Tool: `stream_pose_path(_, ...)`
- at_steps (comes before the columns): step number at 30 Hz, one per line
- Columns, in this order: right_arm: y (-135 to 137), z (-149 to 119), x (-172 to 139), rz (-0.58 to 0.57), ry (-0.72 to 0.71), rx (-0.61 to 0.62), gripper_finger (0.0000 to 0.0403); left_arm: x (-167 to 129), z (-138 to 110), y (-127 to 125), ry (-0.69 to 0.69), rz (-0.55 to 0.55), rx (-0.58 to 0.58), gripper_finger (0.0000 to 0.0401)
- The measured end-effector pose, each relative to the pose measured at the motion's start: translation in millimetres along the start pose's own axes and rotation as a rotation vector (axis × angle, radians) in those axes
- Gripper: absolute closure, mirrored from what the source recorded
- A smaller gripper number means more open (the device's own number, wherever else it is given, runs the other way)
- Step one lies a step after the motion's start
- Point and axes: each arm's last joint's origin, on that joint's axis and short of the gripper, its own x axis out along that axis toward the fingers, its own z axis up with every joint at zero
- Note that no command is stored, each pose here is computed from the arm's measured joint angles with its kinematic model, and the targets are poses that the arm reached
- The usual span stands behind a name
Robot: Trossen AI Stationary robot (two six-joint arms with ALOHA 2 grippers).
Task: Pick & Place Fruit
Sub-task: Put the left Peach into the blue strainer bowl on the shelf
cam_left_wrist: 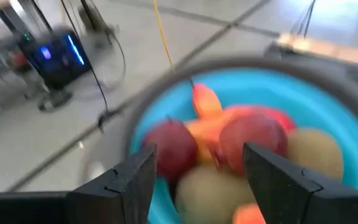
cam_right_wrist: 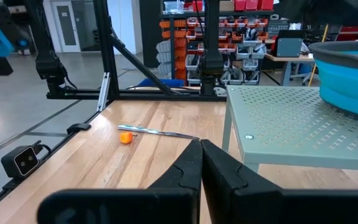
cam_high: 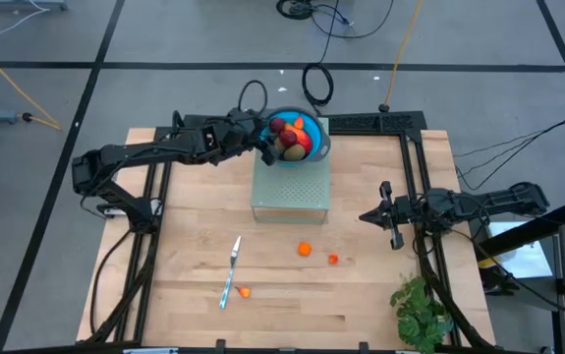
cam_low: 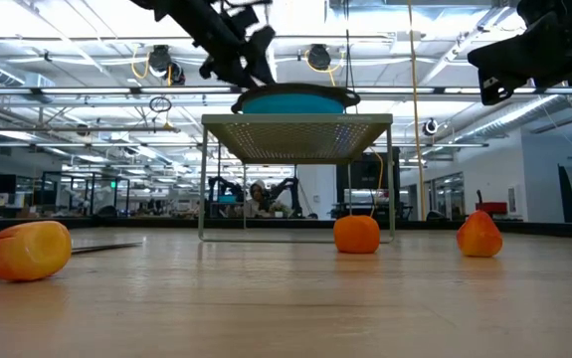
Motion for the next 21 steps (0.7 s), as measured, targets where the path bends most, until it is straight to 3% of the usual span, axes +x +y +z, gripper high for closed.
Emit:
stream_pose_path(4, 0, 0, 0, 0.000, 0.000, 0.000, 0.0403, -23, 14, 3, -0.075, -0.010, -0.016, 0.0158)
stream_pose_path(11, 0, 0, 0, 0.000, -0.002, 0.000, 0.0403, -77, 26, -8, -0.137, -0.129, -0.046, 0.0157)
stream_pose_path(21, 0, 1, 0, 0.003, -0.007, 0.001, 0.0403, -125, 18, -39, -0.099, -0.308, -0.046, 0.0157)
